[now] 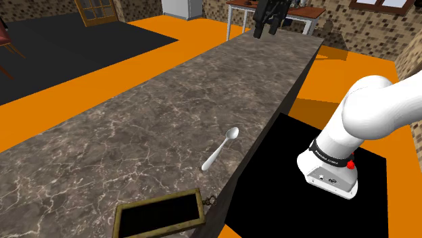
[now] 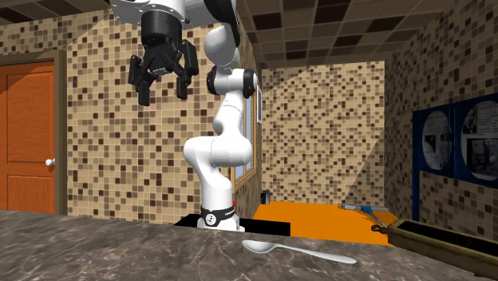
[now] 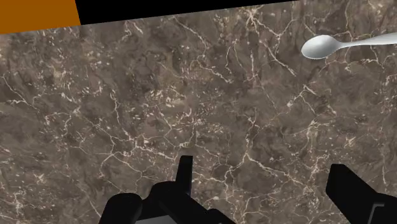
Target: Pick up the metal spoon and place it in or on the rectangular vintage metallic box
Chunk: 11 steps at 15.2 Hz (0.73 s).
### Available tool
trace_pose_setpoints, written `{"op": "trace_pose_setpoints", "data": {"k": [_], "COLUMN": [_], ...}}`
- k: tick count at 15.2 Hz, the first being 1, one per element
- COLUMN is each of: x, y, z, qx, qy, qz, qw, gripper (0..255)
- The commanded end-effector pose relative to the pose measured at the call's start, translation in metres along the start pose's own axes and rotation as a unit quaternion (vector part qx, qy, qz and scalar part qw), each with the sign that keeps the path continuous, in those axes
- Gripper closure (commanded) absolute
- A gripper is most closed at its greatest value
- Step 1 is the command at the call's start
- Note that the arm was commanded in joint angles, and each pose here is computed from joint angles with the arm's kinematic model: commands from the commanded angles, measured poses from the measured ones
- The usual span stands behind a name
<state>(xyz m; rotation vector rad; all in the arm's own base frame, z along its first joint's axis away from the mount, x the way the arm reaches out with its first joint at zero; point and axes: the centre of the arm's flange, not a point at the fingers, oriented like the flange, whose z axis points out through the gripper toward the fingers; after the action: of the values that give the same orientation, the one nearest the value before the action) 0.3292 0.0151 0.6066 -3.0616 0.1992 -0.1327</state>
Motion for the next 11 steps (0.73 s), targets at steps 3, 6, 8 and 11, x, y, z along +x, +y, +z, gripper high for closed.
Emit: {"op": "trace_pose_setpoints", "data": {"k": [3, 6, 8, 11], "x": [-0.002, -0.005, -0.008, -0.014], "y": [-0.015, -0.037, -0.052, -0.073], "z": [0.022, 0.054, 0.076, 0.108], "qx": [-0.002, -0.005, -0.007, -0.010], "qy": [-0.011, -0.027, -0.038, -0.054], "qz": [-0.005, -0.013, -0.018, -0.025], "qw": [0.9999, 0.9995, 0.9991, 0.9982], "gripper": [0, 0, 0, 0]}}
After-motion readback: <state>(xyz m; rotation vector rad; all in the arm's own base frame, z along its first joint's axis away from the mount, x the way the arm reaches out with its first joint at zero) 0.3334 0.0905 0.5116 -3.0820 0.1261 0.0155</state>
